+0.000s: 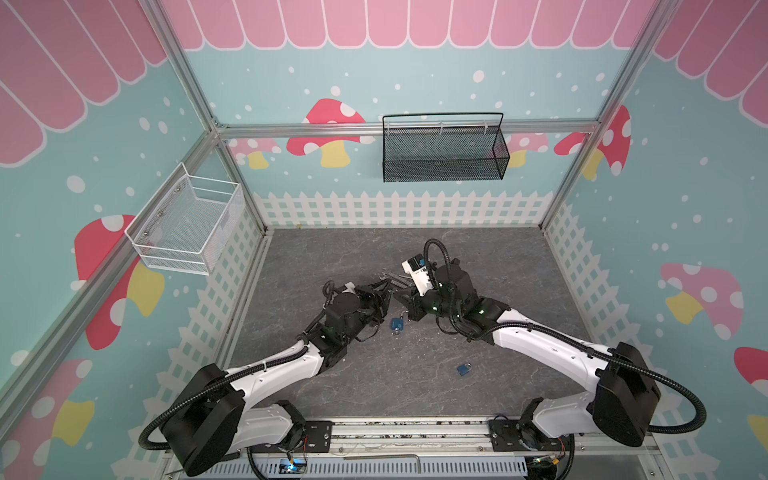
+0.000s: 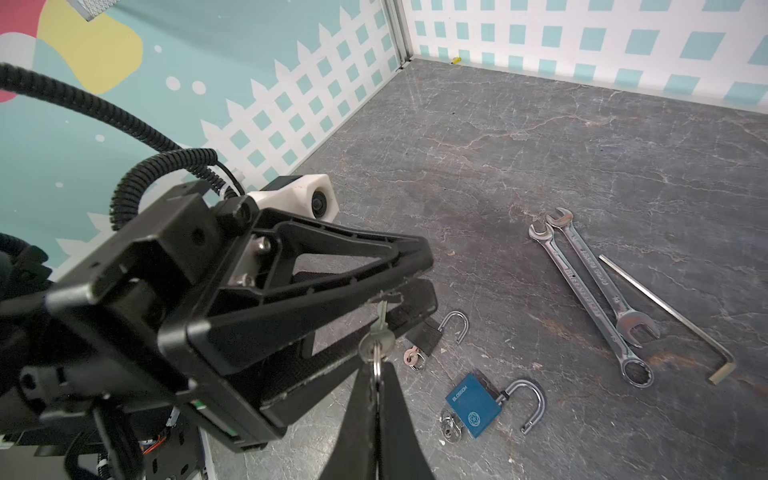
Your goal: Unlock with the key
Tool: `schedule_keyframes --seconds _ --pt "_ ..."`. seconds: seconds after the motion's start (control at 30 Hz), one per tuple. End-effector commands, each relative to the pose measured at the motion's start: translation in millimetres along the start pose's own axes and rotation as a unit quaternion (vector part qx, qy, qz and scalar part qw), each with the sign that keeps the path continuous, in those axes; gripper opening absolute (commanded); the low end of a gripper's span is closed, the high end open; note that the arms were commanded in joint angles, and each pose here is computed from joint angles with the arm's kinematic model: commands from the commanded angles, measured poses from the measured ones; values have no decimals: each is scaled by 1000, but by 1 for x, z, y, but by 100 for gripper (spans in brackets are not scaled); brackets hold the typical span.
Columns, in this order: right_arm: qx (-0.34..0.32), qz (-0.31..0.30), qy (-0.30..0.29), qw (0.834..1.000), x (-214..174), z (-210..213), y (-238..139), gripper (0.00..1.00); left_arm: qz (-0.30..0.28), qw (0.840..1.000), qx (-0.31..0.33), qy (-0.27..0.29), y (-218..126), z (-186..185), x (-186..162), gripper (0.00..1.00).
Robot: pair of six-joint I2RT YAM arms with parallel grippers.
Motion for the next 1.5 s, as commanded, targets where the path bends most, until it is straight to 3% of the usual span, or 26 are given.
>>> schedule_keyframes --seconds 0.0,0.23,0.47,0.63,0.73,0.93,1.17,1.27,1.47 --pt "3 -17 -10 1000 7 2 -7 0 -3 1000 -2 -6 -4 0 -1 13" --pt "3 -20 -13 1000 9 3 -9 0 -2 1000 -1 -6 -3 1 -1 0" --pt "4 -25 -16 1000 11 5 -13 0 -4 1000 -4 6 -3 -1 -1 0" --pt "11 -30 -2 999 16 4 -24 27 -1 998 -29 63 0 -17 -3 0" --pt "36 -29 14 999 20 4 -33 36 4 992 -53 118 2 -31 -6 0" --pt "149 6 75 986 24 6 -51 46 31 964 -114 240 9 -56 -17 0" --pt "226 9 149 963 32 1 -63 49 105 922 -184 323 26 -76 -46 0" --pt "227 -1 161 960 37 -3 -65 49 129 906 -211 342 30 -83 -57 0" --pt "217 -22 200 955 38 -23 -68 49 130 894 -228 363 28 -87 -61 0"
Point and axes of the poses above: each gripper's point midway between its finger pads, its own y axis out along the fingers, its own z axis along the line the jaws close on, x = y × z, the point moved 4 cm from there along -y, back along the fingers, and after that the axes turned 9 degrees about y, right-handed, at the moved point
